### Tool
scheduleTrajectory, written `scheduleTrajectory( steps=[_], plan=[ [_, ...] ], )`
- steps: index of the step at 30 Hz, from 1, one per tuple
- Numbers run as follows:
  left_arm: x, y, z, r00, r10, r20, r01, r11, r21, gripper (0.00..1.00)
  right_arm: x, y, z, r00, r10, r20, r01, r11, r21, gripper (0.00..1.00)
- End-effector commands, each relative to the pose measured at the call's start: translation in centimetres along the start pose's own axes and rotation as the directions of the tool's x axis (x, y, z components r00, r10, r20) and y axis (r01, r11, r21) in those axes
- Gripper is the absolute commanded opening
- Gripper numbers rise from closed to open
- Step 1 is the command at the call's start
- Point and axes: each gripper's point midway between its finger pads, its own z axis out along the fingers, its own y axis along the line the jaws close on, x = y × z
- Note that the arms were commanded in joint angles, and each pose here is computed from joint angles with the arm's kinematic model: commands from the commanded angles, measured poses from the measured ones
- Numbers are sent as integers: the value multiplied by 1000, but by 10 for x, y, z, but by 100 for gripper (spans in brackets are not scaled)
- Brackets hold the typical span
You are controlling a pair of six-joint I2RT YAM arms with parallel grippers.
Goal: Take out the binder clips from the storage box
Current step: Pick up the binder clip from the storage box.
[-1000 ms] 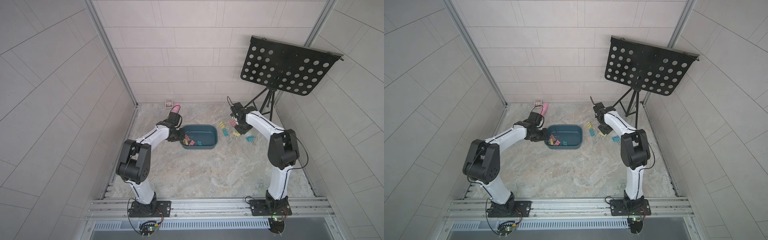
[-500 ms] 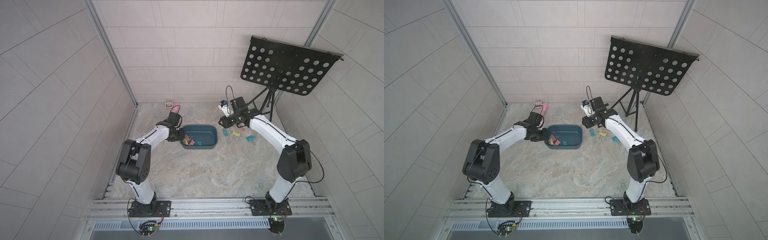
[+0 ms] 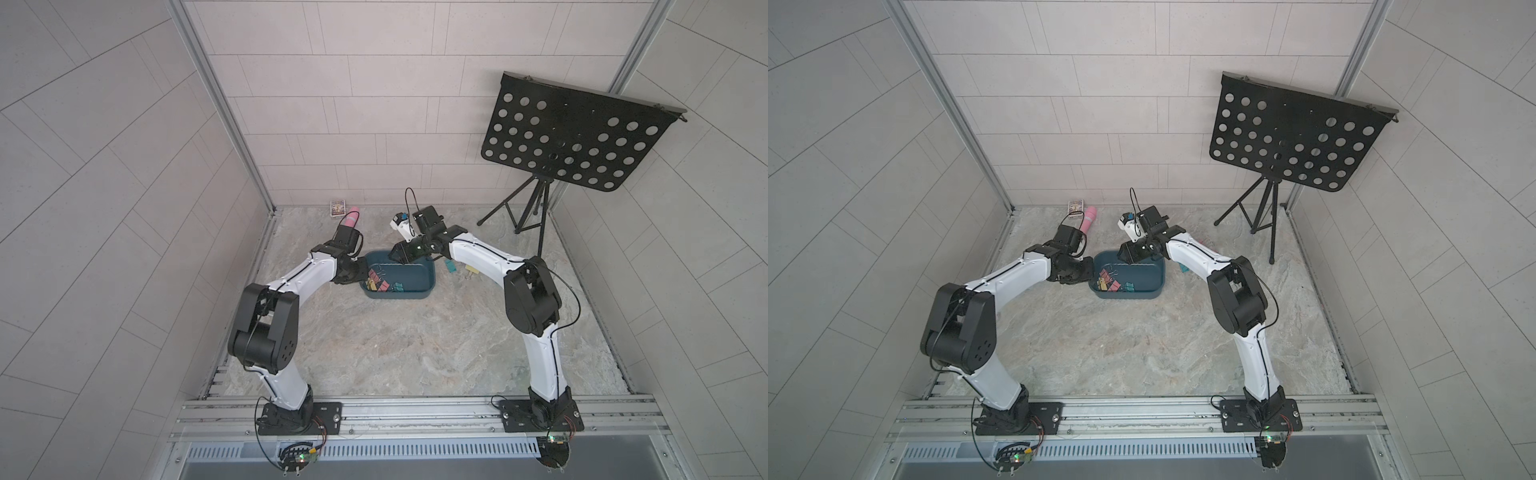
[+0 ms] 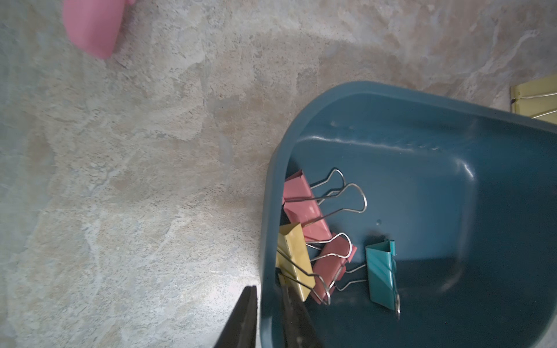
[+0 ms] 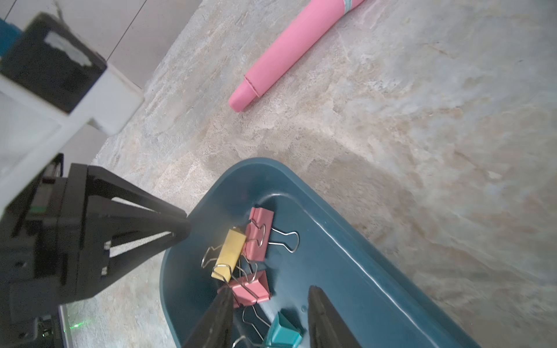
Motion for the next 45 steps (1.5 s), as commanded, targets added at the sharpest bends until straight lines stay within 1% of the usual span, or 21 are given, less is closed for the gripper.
scheduleTrajectory(
  steps=[1, 8, 18, 29, 32, 35, 41, 42, 45],
  plan=[
    [1, 2, -5, 1000, -12, 8, 12, 1000, 1, 24, -6, 12, 15, 1000, 28, 8, -28, 998, -57, 44],
    [3, 3, -2, 1000, -15, 3, 15, 1000, 0, 24, 4, 10, 41, 997, 66, -29, -68, 994, -84, 44],
    [6, 4, 2, 1000, -22, -8, 22, 1000, 7, 24, 13, 5, 61, 993, 101, -65, -107, 990, -97, 43],
    [6, 3, 2, 1000, -22, -6, 23, 1000, 12, 24, 21, 5, 76, 989, 121, -88, -130, 986, -108, 38],
    [6, 3, 2, 1000, -23, -7, 23, 1000, 10, 24, 21, 5, 76, 988, 126, -89, -136, 984, -112, 32],
    [6, 3, 2, 1000, -22, -5, 22, 1000, 11, 24, 21, 6, 76, 988, 128, -88, -138, 983, -119, 20],
    [7, 4, 1, 1000, -23, -4, 23, 1000, 7, 24, 19, 6, 70, 988, 130, -81, -139, 984, -111, 3],
    [7, 5, 1, 1000, -23, -3, 23, 1000, 4, 24, 17, 5, 67, 989, 129, -76, -137, 985, -106, 0],
    [7, 4, 0, 1000, -22, -3, 22, 1000, 3, 24, 11, 5, 53, 991, 123, -52, -127, 988, -92, 0]
  ],
)
